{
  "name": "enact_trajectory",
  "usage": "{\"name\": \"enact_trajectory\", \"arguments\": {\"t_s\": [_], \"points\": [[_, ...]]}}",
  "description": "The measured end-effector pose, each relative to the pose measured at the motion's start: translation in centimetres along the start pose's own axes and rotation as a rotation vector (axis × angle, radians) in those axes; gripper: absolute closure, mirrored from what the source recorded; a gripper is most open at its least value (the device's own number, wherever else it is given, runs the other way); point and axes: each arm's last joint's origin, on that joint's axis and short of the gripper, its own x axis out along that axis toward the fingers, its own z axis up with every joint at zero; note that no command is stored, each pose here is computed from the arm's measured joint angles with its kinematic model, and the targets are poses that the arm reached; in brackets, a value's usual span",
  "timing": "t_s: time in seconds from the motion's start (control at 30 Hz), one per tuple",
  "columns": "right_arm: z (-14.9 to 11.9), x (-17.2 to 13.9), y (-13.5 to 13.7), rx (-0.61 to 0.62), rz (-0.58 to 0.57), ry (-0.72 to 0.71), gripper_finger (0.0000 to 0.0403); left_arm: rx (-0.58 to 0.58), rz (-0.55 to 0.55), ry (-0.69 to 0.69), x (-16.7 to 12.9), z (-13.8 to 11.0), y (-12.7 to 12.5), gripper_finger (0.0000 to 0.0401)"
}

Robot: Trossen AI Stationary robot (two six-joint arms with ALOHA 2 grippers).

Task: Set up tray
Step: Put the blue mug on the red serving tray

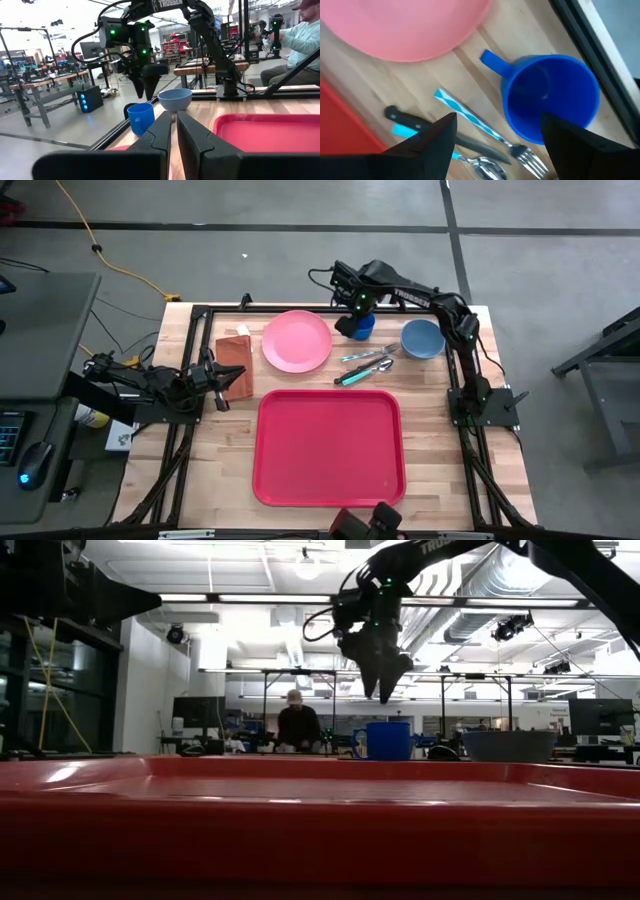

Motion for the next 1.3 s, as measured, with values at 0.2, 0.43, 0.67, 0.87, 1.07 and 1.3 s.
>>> {"name": "enact_trajectory", "arguments": {"t_s": [0.2, 0.43, 0.67, 0.87, 1.07, 1.3], "points": [[0.0, 1.4, 0.1, -0.010, -0.010, 0.064, 0.0139, 0.000, 0.000, 0.000, 0.0, 0.0, 0.0, 0.0341], [0.5, 4.1, 0.8, -0.043, -0.001, 0.126, 0.0139, 0.001, 0.000, 0.001, 0.0, 0.0, 0.0, 0.0341], [0.7, 5.9, 0.7, -0.031, -0.065, 0.165, 0.0139, 0.002, -0.001, 0.002, 0.0, 0.0, 0.0, 0.0341], [1.0, 6.1, 0.1, 0.027, -0.150, 0.138, 0.0146, 0.005, -0.001, 0.005, 0.0, -0.1, 0.0, 0.0341], [1.0, 6.1, -0.3, 0.047, -0.100, 0.148, 0.0202, 0.014, -0.004, 0.017, 0.0, -0.2, 0.0, 0.0341], [0.9, 6.0, -0.2, 0.047, -0.085, 0.152, 0.0281, 0.014, -0.003, 0.016, 0.0, -0.2, 0.0, 0.0341]]}}
